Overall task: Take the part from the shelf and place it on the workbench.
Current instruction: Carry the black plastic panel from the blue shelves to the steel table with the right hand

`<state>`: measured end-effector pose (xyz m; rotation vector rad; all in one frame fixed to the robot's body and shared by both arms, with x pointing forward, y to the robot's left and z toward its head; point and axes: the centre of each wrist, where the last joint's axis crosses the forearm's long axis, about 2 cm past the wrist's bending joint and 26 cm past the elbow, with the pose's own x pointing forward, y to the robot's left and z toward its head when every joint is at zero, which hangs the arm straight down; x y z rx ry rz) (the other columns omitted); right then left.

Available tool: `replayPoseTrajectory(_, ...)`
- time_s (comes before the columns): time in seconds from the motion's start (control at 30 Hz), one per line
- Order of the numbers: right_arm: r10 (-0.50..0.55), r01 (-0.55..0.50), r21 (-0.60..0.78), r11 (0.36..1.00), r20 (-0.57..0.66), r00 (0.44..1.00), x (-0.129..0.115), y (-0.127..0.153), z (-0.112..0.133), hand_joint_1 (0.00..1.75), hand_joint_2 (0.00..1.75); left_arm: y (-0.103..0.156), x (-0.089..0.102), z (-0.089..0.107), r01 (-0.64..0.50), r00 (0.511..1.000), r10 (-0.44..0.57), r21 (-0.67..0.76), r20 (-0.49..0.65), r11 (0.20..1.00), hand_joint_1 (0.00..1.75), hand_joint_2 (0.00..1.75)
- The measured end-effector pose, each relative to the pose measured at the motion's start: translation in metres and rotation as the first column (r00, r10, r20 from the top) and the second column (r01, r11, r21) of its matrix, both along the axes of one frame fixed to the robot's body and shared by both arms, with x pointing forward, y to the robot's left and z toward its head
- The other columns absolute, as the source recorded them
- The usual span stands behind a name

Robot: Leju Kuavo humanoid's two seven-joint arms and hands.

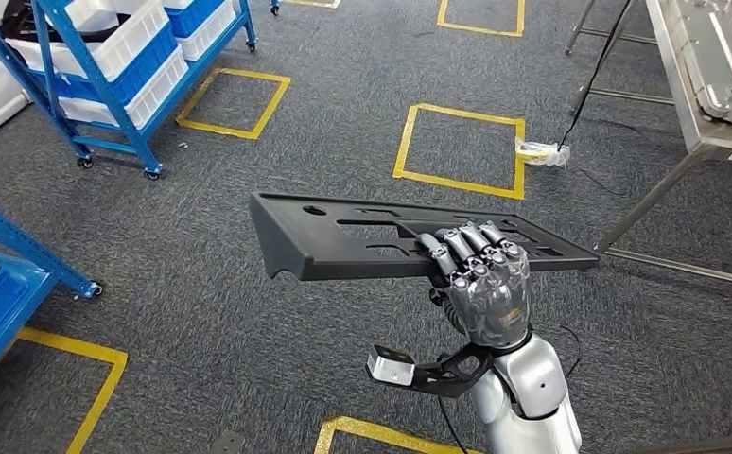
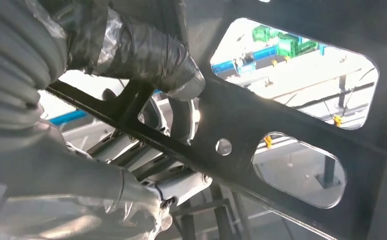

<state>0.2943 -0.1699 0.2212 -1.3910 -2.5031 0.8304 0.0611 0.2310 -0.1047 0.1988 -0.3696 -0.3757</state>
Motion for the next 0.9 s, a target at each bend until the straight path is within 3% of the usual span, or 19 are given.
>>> replayPoseTrajectory(0.9, -0.017, 0.017, 0.000, 1.000, 0.004, 1.000, 0.0003, -0.0016, 0.0021, 1.75, 1.75, -0.0026, 0.0005, 0.0004, 0.006, 1.000, -0.006, -0.004, -0.003, 1.000, 0.00, 1.75)
